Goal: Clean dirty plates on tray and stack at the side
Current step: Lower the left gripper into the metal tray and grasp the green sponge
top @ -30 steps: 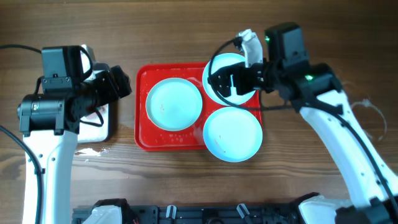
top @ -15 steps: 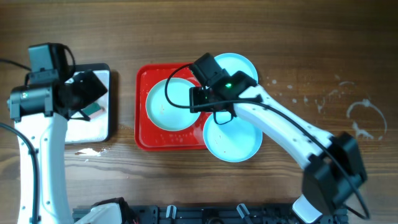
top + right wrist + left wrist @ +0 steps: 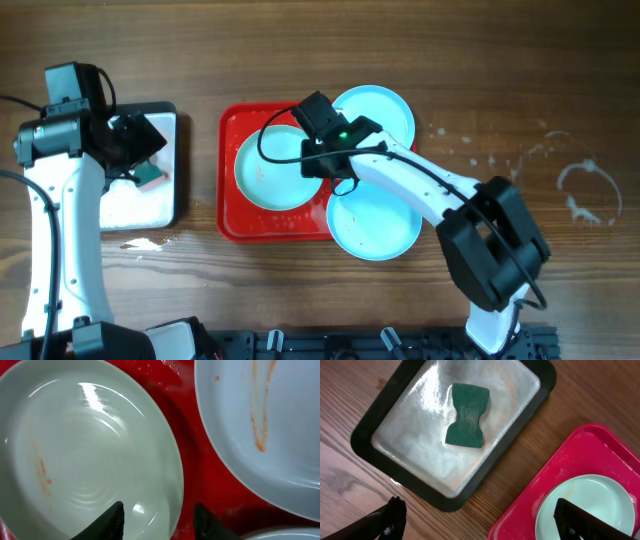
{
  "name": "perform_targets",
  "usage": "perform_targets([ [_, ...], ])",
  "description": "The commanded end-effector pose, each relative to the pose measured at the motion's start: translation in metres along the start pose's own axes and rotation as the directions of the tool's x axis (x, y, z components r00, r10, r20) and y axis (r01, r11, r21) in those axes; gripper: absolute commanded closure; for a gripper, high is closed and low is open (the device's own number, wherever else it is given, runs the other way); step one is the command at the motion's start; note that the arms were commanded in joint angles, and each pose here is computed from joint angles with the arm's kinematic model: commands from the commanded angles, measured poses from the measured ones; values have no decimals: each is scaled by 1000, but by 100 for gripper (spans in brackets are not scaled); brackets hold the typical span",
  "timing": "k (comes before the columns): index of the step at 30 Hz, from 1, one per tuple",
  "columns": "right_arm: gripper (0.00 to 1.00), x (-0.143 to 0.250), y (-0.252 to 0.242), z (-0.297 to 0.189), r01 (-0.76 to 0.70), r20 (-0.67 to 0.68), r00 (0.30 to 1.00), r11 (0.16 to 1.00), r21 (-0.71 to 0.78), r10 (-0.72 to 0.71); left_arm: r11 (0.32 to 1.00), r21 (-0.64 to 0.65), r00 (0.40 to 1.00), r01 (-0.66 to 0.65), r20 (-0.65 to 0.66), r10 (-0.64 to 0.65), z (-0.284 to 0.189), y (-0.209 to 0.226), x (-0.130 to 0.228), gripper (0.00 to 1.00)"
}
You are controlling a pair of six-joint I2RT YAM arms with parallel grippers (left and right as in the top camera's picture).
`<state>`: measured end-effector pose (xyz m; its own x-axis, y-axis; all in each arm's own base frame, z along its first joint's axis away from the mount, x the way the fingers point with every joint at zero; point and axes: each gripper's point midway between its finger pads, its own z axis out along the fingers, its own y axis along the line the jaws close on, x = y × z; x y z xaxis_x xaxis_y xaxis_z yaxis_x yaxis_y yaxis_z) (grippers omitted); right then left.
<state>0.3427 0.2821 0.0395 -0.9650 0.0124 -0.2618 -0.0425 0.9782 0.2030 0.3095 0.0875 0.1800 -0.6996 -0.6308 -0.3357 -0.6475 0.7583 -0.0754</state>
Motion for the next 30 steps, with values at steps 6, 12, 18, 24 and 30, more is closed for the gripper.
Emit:
perform_targets([
  [6, 58, -1, -6, 29, -7, -2, 1000, 999, 48, 7, 999, -44, 1000, 24, 16, -23, 6, 6, -9, 6],
  [12, 66, -9, -3, 35, -9, 36, 999, 999, 41, 7, 998, -63, 1000, 19, -13, -20, 18, 7, -7, 6],
  [18, 90, -11, -1, 49, -7, 43, 999, 999, 33, 6, 997, -80, 999, 14, -42, -18, 31, 8, -2, 9],
  [24, 96, -7, 1, 50, -3, 24, 1000, 1000, 17, 3, 995, -89, 998, 39, -55, -44, 34, 9, 1, 13],
  [30, 96, -6, 3, 50, 4, 17, 1000, 1000, 10, -4, 991, -120, 991, 52, -114, -66, 63, 16, 22, 21],
])
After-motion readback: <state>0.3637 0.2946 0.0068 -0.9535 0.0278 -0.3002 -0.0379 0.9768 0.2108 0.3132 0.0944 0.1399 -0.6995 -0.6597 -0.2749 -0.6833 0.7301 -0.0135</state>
